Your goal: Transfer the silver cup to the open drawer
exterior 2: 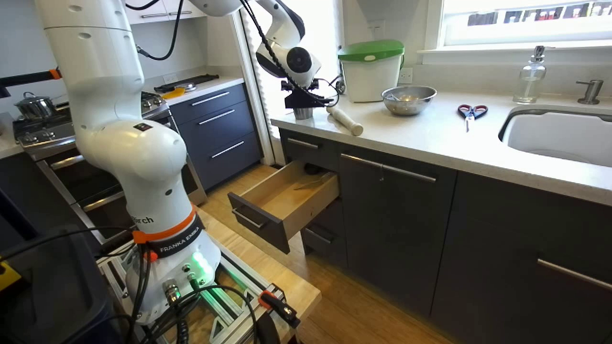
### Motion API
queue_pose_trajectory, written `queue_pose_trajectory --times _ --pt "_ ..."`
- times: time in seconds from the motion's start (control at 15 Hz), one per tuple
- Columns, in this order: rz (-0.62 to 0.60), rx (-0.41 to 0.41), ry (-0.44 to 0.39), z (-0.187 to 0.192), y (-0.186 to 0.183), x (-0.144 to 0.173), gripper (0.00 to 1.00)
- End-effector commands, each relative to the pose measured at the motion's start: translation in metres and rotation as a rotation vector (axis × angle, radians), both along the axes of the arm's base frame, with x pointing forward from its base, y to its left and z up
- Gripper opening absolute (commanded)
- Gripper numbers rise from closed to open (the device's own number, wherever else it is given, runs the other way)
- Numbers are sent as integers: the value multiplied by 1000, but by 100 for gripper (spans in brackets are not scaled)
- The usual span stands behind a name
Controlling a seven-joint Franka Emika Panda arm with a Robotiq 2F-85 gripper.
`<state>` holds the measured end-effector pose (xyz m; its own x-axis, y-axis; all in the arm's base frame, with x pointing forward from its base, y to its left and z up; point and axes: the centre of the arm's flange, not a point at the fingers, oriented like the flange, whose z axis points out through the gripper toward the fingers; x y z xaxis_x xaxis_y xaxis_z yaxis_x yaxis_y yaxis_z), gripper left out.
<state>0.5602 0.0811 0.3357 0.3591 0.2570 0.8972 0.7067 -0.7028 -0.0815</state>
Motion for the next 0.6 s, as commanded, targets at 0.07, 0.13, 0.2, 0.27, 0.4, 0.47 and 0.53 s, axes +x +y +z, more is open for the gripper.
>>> queue_pose_trajectory --times 0.07,0.13,0.2,0.27,0.4,0.47,0.53 --pt "16 10 -26 -16 6 7 100" --pt "21 10 -30 -17 7 8 100" --pt "25 9 -32 -18 9 9 100" --pt "31 11 -34 -20 11 11 100" --pt "34 11 -45 -22 13 13 100" --pt "30 12 -55 -22 14 14 100" --pt "26 13 -64 -22 14 15 100"
